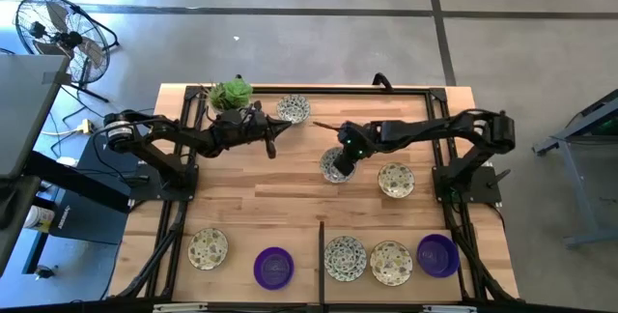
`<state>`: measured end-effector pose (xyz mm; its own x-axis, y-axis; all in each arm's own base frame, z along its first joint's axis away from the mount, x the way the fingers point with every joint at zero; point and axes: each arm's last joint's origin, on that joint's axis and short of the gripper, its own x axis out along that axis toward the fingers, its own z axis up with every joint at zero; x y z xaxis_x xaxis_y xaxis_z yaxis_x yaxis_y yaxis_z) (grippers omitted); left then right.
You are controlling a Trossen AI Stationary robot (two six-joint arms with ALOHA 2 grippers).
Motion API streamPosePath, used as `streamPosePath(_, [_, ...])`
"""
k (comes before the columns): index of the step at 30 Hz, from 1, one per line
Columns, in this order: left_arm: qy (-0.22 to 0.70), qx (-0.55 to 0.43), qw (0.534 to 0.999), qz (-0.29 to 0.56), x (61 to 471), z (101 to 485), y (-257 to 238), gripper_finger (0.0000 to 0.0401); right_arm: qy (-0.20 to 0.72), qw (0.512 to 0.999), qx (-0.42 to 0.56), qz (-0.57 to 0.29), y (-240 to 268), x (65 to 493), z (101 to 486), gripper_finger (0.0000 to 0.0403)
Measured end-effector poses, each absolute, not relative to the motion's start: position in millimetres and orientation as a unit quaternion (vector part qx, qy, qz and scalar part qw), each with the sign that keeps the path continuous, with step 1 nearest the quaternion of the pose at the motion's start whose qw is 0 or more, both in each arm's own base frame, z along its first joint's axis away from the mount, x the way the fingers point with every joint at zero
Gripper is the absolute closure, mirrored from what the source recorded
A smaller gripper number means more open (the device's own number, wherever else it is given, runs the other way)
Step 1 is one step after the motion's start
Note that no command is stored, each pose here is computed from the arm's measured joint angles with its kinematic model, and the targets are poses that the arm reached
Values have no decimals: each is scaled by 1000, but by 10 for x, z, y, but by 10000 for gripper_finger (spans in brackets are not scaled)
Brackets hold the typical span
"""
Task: Pick & Place Mini bowls
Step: Stack the right blue patterned bowl on the blue patterned bowl on the shelf
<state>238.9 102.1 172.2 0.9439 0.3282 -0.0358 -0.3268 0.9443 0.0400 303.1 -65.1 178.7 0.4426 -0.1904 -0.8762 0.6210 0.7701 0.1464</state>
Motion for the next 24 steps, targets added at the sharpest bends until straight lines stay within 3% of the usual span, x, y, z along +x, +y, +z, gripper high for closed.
streamPosePath(24, [27,13,988,153,2392,1710,1013,389,442,817,263,-260,-784,2983,1628,394])
